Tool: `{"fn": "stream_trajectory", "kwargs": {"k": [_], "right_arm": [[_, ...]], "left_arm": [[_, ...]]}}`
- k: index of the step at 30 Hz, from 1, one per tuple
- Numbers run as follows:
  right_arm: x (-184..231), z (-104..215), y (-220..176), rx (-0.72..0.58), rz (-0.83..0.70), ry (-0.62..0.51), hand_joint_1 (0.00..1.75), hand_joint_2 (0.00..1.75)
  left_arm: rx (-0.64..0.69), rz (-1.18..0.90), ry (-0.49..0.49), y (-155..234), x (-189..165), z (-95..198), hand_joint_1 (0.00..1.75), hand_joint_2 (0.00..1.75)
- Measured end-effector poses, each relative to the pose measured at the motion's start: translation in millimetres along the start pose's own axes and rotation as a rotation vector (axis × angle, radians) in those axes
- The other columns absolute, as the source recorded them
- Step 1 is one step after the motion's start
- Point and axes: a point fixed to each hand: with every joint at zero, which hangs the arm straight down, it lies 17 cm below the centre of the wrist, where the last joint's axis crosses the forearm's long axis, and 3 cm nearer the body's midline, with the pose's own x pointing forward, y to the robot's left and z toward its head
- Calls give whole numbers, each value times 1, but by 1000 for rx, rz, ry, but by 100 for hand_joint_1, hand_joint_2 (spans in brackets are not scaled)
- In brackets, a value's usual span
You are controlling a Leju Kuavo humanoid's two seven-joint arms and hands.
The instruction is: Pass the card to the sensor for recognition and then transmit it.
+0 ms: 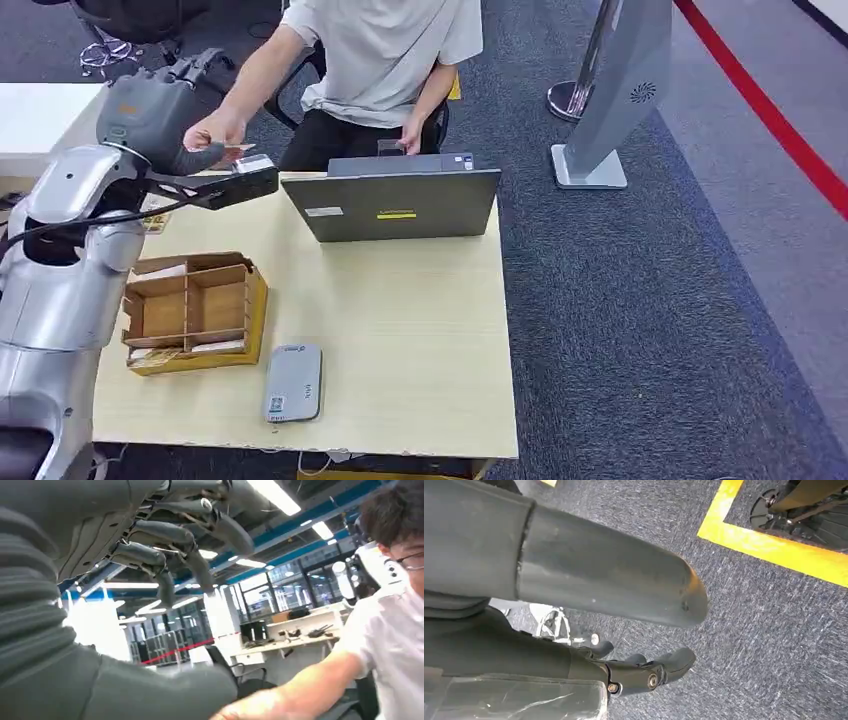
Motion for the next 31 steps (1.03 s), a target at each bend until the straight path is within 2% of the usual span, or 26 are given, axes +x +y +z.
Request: {"fn": "stream_trajectory", "kwargs": {"k": [3, 9, 12, 13, 15, 17, 19, 21, 22, 23, 25, 26, 29, 31], "right_arm": [[-6, 1, 3, -3, -28, 3, 0, 0], [-23, 2, 10, 4, -70, 30, 0, 0], [-22, 2, 7, -1, -73, 28, 0, 0], [-21, 2, 6, -5, -77, 27, 0, 0], [-21, 1, 2, -18, -87, 28, 0, 0], [-28, 1, 1, -31, -105, 40, 0, 0], [-37, 2, -3, -43, -113, 44, 0, 0], [-31, 1, -10, -67, -131, -7, 0, 0], [-28, 1, -15, -79, -141, -22, 0, 0], [-24, 0, -18, -85, -143, -28, 0, 0], [-19, -1, -24, -92, -144, -36, 0, 0], [-16, -1, -25, -93, -145, -40, 0, 0], [-8, -2, -30, -102, -146, -43, 0, 0], [-5, -2, -32, -104, -137, -39, 0, 0]], "left_arm": [[10, 25, -12, -11, -20, 27, 0, 175], [23, -9, 99, -21, -119, 100, 0, 175], [12, -40, 141, -21, -137, 114, 0, 175], [1, -59, 177, -24, -147, 122, 0, 175], [-13, -103, 300, -26, -196, 158, 0, 175], [-10, -157, 430, -15, -266, 212, 0, 175], [0, -213, 630, 10, -356, 287, 0, 175], [20, -197, 889, 32, -436, 382, 0, 175], [49, -129, 1079, 44, -477, 448, 0, 175], [83, -27, 1228, 40, -497, 500, 0, 175], [206, 249, 1467, 14, -509, 597, 0, 175], [353, 449, 1559, -8, -502, 637, 0, 175], [792, 862, 1719, -86, -456, 718, 0, 175], [899, 965, 1828, -147, -410, 754, 0, 175]]}}
